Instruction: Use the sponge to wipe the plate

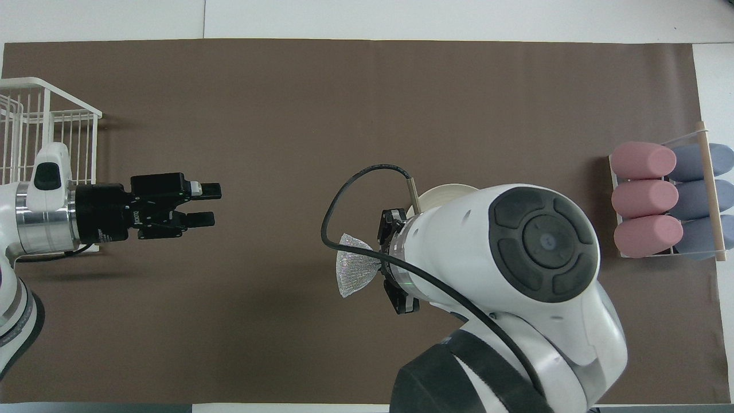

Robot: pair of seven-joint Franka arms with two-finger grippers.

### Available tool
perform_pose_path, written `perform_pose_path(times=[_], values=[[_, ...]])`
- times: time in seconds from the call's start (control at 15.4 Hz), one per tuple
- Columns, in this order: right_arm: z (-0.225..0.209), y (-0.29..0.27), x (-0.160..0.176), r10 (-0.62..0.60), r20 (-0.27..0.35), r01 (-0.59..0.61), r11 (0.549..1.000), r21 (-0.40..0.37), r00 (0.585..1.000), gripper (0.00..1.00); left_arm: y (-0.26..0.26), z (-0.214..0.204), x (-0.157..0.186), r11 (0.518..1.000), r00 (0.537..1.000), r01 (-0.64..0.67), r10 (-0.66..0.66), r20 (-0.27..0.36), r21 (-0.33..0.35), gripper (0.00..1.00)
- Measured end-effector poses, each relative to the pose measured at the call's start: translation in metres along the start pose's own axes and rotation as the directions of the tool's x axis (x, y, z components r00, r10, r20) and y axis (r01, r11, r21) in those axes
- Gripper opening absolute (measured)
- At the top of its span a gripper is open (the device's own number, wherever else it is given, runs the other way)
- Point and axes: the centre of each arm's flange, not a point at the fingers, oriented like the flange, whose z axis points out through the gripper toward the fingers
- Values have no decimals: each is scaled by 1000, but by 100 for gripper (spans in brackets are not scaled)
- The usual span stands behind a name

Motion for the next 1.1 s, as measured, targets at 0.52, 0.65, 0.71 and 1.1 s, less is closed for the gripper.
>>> perform_pose_path(times=[0.52,0.65,0.71,1.1], values=[[6,3,-17,25,22,-25,999,28,999,10,13,60,-32,995,986,-32,46,158,-91,100],[6,3,-18,23,22,-24,999,28,999,10,16,73,-40,993,979,-72,89,183,-95,100],[6,3,-18,23,22,-24,999,28,999,10,18,81,-44,992,975,-86,104,197,-95,100],[6,3,-18,23,22,-24,999,29,999,10,24,107,-62,987,956,-129,149,254,-93,99]])
